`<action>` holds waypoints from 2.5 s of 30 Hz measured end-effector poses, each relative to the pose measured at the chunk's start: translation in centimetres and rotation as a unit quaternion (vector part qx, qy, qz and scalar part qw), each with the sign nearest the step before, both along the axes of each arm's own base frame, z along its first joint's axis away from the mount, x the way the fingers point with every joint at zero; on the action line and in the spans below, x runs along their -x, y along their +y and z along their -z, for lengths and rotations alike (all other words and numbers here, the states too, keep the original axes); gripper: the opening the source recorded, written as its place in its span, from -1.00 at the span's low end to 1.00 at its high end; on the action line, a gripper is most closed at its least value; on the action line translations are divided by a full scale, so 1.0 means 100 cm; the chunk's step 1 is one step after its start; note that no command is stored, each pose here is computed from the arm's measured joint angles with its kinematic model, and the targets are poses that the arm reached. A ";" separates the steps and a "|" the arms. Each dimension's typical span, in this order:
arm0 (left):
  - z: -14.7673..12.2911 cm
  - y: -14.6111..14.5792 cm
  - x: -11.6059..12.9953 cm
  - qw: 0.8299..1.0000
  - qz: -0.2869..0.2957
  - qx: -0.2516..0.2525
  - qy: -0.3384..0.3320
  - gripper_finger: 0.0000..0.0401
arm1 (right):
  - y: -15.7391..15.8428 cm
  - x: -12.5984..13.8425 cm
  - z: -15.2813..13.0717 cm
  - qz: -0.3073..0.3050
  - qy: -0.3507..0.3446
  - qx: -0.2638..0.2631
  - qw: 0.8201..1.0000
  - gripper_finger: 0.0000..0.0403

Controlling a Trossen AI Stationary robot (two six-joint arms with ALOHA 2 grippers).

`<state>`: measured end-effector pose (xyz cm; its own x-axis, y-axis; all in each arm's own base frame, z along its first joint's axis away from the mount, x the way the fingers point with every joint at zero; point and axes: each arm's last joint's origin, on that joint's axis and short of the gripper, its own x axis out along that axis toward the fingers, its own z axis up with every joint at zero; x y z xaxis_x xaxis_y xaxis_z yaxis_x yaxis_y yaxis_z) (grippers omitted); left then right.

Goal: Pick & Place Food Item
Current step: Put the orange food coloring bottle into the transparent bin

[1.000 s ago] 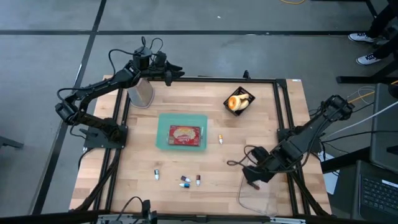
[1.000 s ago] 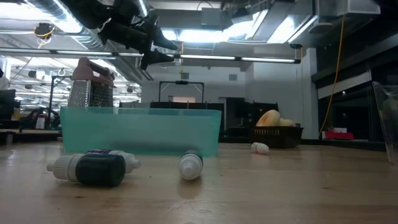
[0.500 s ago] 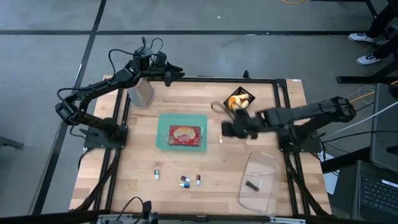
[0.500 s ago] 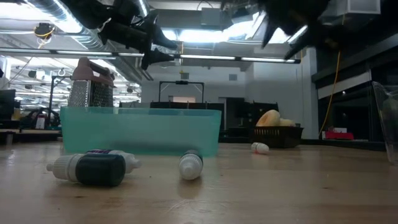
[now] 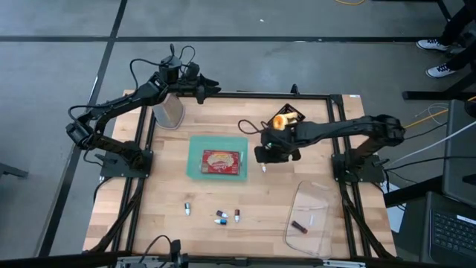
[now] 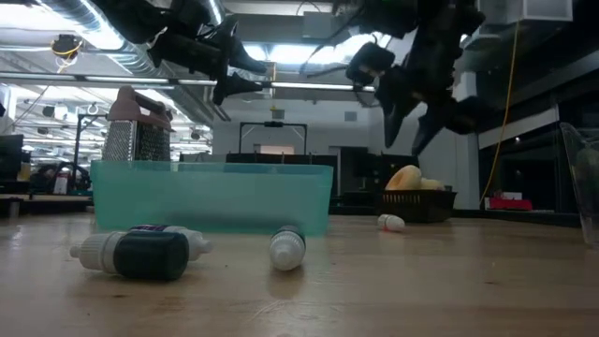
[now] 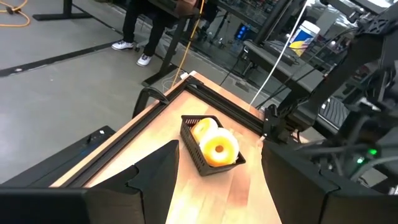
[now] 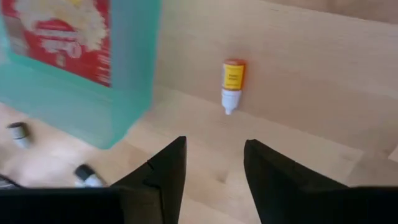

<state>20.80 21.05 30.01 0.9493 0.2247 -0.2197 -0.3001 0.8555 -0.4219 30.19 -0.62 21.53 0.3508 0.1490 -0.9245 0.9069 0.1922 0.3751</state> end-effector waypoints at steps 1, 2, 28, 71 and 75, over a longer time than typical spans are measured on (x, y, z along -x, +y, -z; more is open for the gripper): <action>0.000 0.000 0.000 1.000 0.000 0.000 0.000 0.11 | 0.000 -0.002 0.004 -0.004 0.005 0.000 1.000 -0.22; 0.000 0.000 0.000 1.000 0.000 0.000 0.000 0.11 | 0.000 -0.003 0.007 -0.007 0.010 0.000 1.000 -0.22; 0.001 0.000 0.000 1.000 0.000 0.000 0.005 0.11 | -0.021 -0.029 0.065 -0.008 0.045 -0.011 0.999 -0.22; 0.001 0.000 0.000 1.000 0.001 -0.005 0.006 0.11 | -0.074 -0.031 0.009 0.052 -0.145 0.076 0.985 -0.78; 0.001 0.000 0.000 1.000 0.001 -0.005 0.006 0.11 | -0.072 -0.019 -0.024 0.061 -0.191 0.100 0.975 -0.78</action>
<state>20.77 21.03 29.90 0.9471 0.2243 -0.2295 -0.3031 0.8602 -0.4100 32.05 -7.83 23.93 0.6784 -0.0845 -0.7298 0.7294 0.1959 0.6554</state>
